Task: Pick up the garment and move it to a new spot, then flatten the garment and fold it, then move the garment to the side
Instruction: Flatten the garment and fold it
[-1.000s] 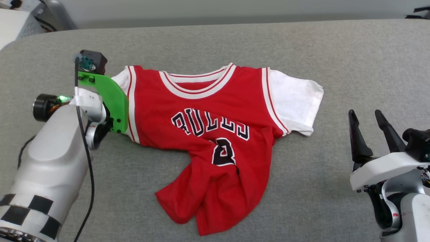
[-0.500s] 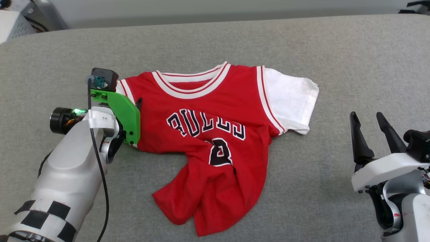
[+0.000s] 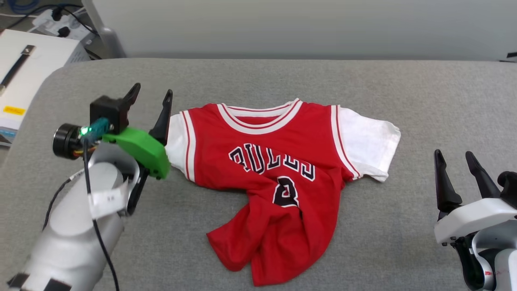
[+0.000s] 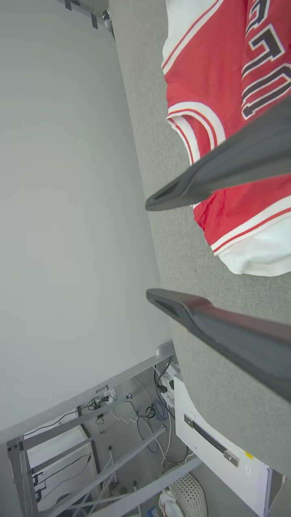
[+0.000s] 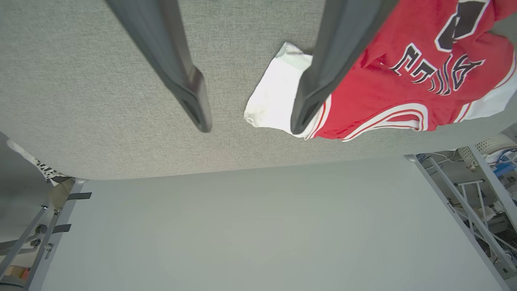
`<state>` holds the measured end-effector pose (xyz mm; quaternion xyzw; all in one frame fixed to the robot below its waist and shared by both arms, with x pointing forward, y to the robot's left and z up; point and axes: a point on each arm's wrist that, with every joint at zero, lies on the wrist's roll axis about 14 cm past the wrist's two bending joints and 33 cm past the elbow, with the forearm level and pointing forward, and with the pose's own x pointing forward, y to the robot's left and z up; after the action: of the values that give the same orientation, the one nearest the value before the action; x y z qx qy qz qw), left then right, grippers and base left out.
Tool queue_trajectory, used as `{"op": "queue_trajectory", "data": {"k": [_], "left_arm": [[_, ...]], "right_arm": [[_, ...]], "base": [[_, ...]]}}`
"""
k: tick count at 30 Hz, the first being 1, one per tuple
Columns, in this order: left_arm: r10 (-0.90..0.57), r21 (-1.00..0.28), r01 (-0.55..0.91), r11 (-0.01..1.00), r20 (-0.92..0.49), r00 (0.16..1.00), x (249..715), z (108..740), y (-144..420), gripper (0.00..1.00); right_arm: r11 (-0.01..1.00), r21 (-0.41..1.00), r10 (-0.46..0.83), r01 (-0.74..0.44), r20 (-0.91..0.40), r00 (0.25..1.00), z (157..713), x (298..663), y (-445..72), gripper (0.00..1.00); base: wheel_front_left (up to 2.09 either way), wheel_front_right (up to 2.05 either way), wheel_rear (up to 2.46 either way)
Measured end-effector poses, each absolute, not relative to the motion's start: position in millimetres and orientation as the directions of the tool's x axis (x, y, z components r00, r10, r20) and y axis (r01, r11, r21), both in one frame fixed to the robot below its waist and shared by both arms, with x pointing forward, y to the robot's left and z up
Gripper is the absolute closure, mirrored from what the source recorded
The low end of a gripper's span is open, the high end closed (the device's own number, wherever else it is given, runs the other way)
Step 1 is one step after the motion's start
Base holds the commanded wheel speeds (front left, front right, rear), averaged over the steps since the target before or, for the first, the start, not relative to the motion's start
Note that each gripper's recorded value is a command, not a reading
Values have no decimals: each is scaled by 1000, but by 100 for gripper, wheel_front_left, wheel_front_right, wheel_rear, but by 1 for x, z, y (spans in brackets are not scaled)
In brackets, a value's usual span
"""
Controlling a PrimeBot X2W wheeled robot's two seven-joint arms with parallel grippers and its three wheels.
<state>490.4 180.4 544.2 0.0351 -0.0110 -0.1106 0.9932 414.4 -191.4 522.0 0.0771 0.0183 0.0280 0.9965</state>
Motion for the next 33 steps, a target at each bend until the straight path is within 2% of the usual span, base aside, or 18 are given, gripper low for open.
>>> {"op": "queue_trajectory", "data": {"k": [8,11,16,24,30,33], "left_arm": [[-143,-8,146,989,153,978,431,563,185,0],[-85,-83,98,992,146,986,409,551,186,0],[-63,-103,76,992,127,990,395,539,185,0],[-46,-87,55,995,110,993,401,529,196,0],[-3,-76,8,997,67,998,406,511,207,0],[27,-80,-23,997,49,998,407,504,214,0]], "right_arm": [[984,158,82,-79,-16,996,529,409,-182,0],[984,160,84,-80,-15,996,530,407,-181,0],[987,123,114,-106,-62,992,522,410,-177,0],[985,5,167,-175,-318,933,494,434,-177,0],[977,-32,160,-210,-541,826,472,469,-178,0],[974,-55,140,-218,-607,783,463,489,-183,0]], "base": [[0,0,0],[0,0,0],[0,0,0],[0,0,0],[0,0,0],[0,0,0]]}}
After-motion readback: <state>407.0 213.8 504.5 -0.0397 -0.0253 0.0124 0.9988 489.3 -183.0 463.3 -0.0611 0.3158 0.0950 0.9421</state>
